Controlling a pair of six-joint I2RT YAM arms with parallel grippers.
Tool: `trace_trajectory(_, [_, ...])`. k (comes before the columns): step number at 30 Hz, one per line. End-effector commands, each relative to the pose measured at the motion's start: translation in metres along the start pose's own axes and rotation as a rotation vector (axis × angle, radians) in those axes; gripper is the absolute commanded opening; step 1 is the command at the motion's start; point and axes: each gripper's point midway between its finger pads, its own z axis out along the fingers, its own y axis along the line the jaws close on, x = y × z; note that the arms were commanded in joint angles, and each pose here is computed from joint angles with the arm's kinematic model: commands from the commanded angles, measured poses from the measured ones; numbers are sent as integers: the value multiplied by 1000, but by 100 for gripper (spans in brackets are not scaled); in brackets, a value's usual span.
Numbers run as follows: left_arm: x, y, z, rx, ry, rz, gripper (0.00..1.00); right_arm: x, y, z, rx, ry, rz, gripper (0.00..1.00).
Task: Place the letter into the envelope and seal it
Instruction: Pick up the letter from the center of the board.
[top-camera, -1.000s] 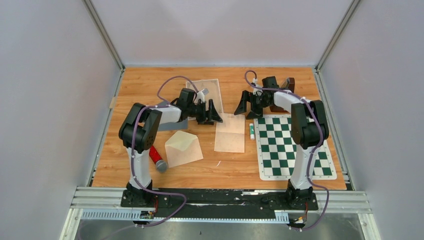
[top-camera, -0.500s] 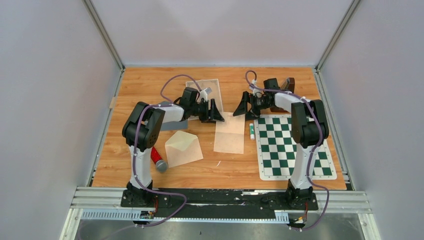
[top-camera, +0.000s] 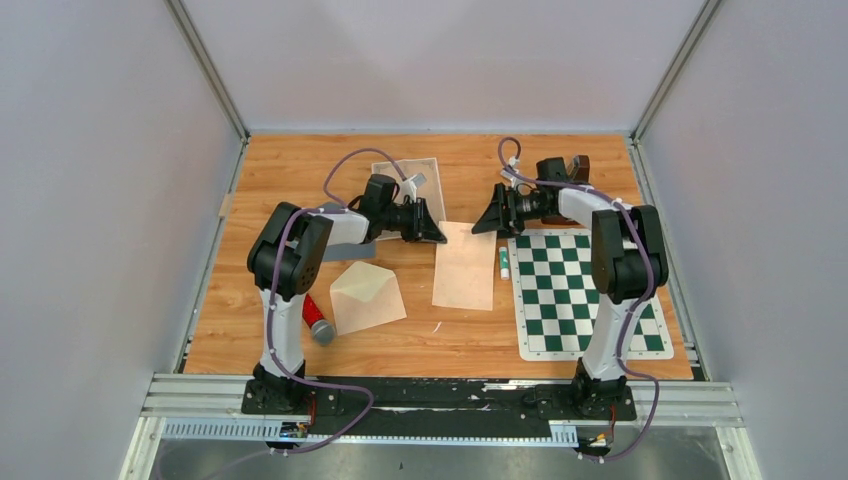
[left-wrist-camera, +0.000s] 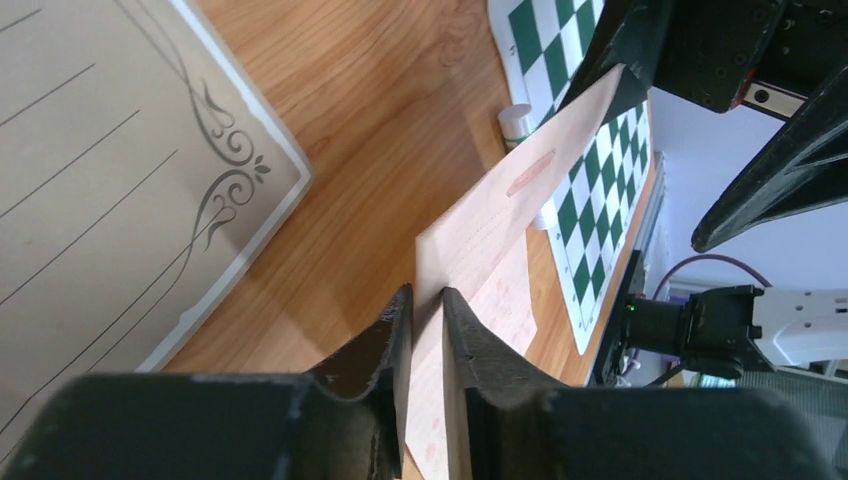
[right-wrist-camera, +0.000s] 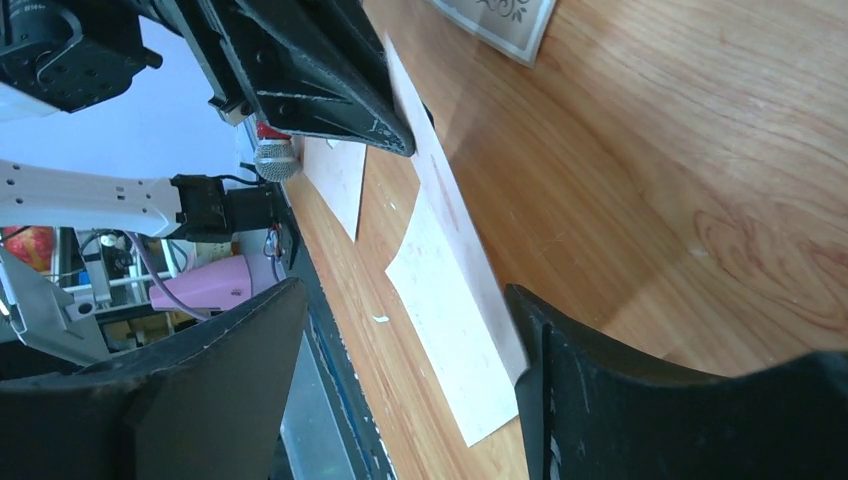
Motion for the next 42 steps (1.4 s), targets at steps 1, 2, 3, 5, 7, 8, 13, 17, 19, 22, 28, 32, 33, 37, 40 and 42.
trace_trajectory(1, [-9, -18, -1, 94, -20, 70, 18, -9, 27, -9, -52, -30, -160, 72])
trace_trajectory(2, [-10, -21, -1, 105, -23, 82, 17, -10, 29, -10, -52, -32, -182, 72])
trace_trajectory(3, [-11, -26, -2, 123, -23, 102, 14, -12, 30, -12, -51, -36, -223, 72])
trace_trajectory(5, [-12, -33, -5, 153, -19, 132, 11, -16, 32, -14, -45, -39, -311, 70])
trace_trajectory(7, [-13, -39, -7, 174, -16, 158, 8, -18, 31, -13, -33, -29, -391, 66])
trace_trajectory(8, [-12, -41, -8, 183, -13, 168, 8, -19, 31, -13, -32, -22, -420, 64])
trace_trajectory(13, [-9, -53, -14, 209, 9, 255, 8, -12, 36, -9, -52, 30, -526, 55])
trace_trajectory(17, [-3, -58, -19, 217, 45, 327, 7, -8, 39, -7, -51, 51, -597, 54])
trace_trajectory(19, [0, -62, -21, 223, 60, 359, 6, -7, 39, -7, -47, 55, -638, 55])
trace_trajectory(22, [2, -69, -25, 233, 65, 394, 4, -4, 39, -5, -49, 76, -685, 55])
trace_trajectory(28, [5, -75, -27, 245, 85, 426, 3, 1, 41, 3, -67, 123, -731, 41])
trace_trajectory(32, [4, -78, -28, 247, 90, 440, 2, 0, 43, 6, -74, 136, -745, 27])
trace_trajectory(33, [3, -79, -29, 247, 88, 447, 2, 0, 43, 7, -74, 139, -749, 27])
trace_trajectory(37, [0, -82, -31, 250, 87, 459, 1, 0, 44, 12, -72, 152, -777, 26])
trace_trajectory(40, [-2, -85, -32, 249, 89, 469, 1, 0, 47, 15, -73, 164, -809, 20])
trace_trajectory(42, [-5, -86, -34, 240, 96, 472, 1, 0, 49, 16, -67, 169, -828, 13])
